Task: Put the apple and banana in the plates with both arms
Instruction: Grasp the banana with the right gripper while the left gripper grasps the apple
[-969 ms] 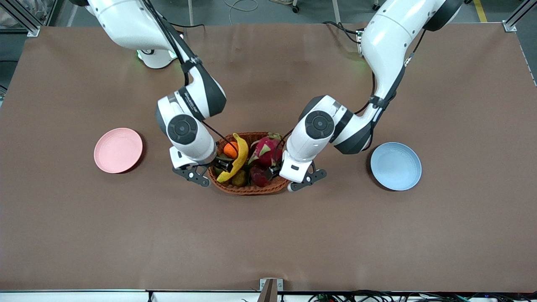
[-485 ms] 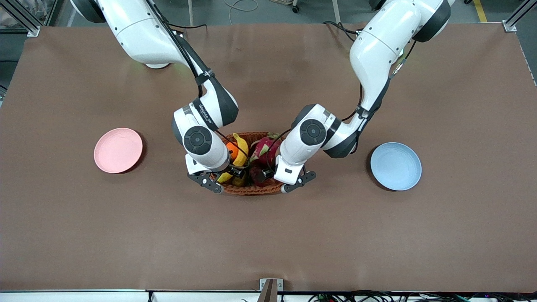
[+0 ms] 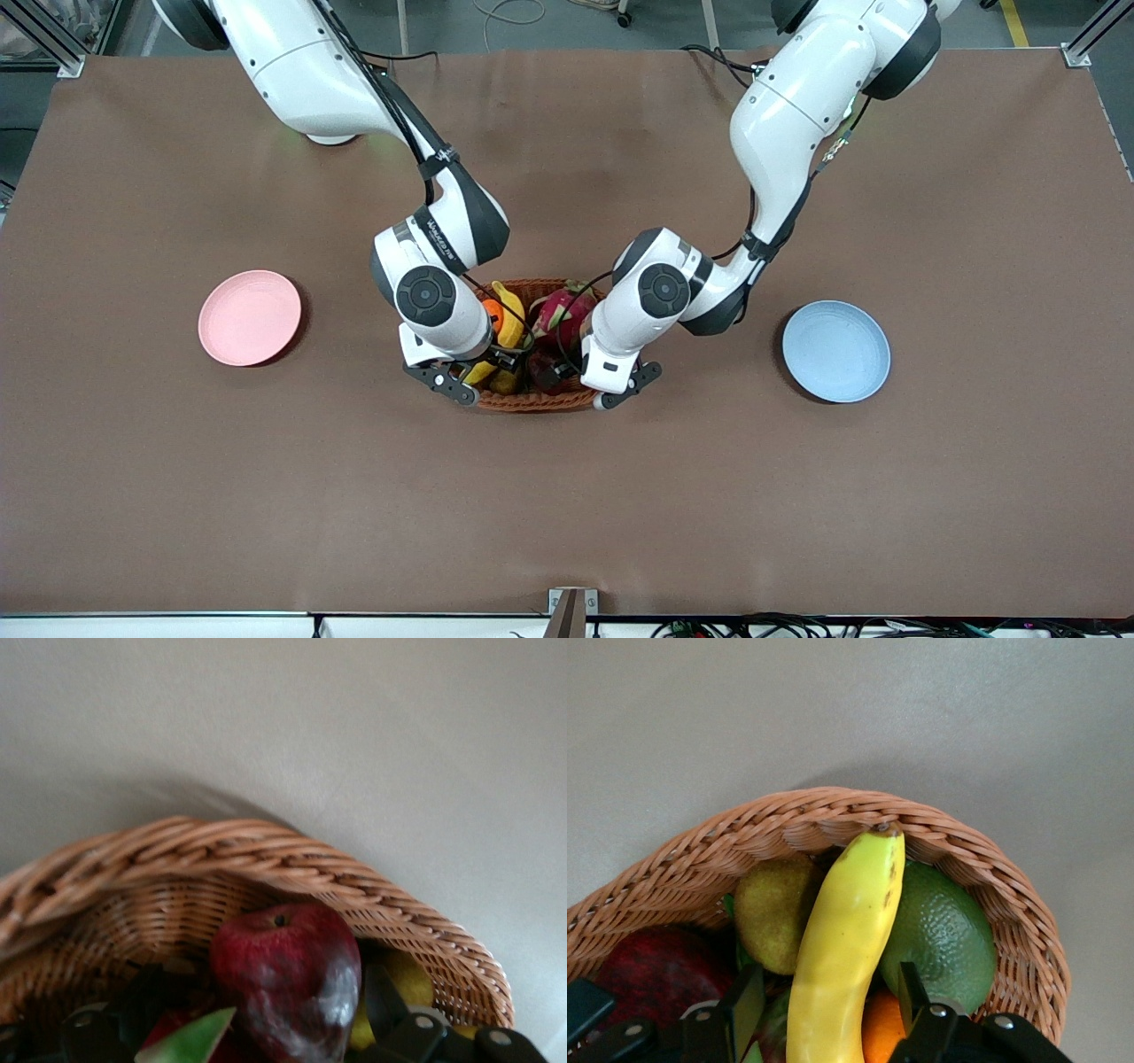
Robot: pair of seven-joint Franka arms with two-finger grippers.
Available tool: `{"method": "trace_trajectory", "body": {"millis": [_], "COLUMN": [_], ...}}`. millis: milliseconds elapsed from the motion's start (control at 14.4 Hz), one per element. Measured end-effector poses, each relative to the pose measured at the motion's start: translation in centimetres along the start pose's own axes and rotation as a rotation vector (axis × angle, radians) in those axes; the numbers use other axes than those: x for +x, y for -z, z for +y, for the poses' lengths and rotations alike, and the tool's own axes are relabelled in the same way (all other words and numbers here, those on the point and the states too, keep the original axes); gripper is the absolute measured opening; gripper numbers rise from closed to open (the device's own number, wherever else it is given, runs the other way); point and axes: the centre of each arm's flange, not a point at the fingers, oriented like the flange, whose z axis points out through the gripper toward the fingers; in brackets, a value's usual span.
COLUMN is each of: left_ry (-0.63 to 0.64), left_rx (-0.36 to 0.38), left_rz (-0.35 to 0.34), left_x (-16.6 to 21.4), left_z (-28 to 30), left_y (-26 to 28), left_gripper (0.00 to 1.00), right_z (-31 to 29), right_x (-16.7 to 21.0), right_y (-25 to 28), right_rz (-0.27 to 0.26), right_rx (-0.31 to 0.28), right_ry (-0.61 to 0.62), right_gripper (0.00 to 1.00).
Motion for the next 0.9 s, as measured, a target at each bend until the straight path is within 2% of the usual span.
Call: {"method": "trace_trajectory", "body": {"millis": [623,762,831,900], "left_ry": [0.016,0.015,0.014,0.014], "left_rx": [-0.065,-0.067,-0.067,-0.068], "left_rz": [0.022,0.022,0.022,0.023], "left_x": [0.2,0.0,0.0,0.0], "left_z": [-0.5,-0.6,-0.6,-0.6], "left_y": [-2.2,-2.6,-2.7,-2.7], "left_gripper": [1.0,0.96,0.96,0.92], "right_z": [-0.2,-0.3,-0.4,-0.5], "right_x": [-0.5,-0.8,-1.0,-1.2], "right_y": [-1.4,-1.5,-1.7,-1.8], "right_rz": [-0.021,-0.022,-0.023,-0.023], "right_rx": [-0.011,-0.013,-0.015,-0.015], "right_ry": [-0.003,0.002,0.004,0.007], "right_gripper": [0.68,0.64,0.56,0.46]}}
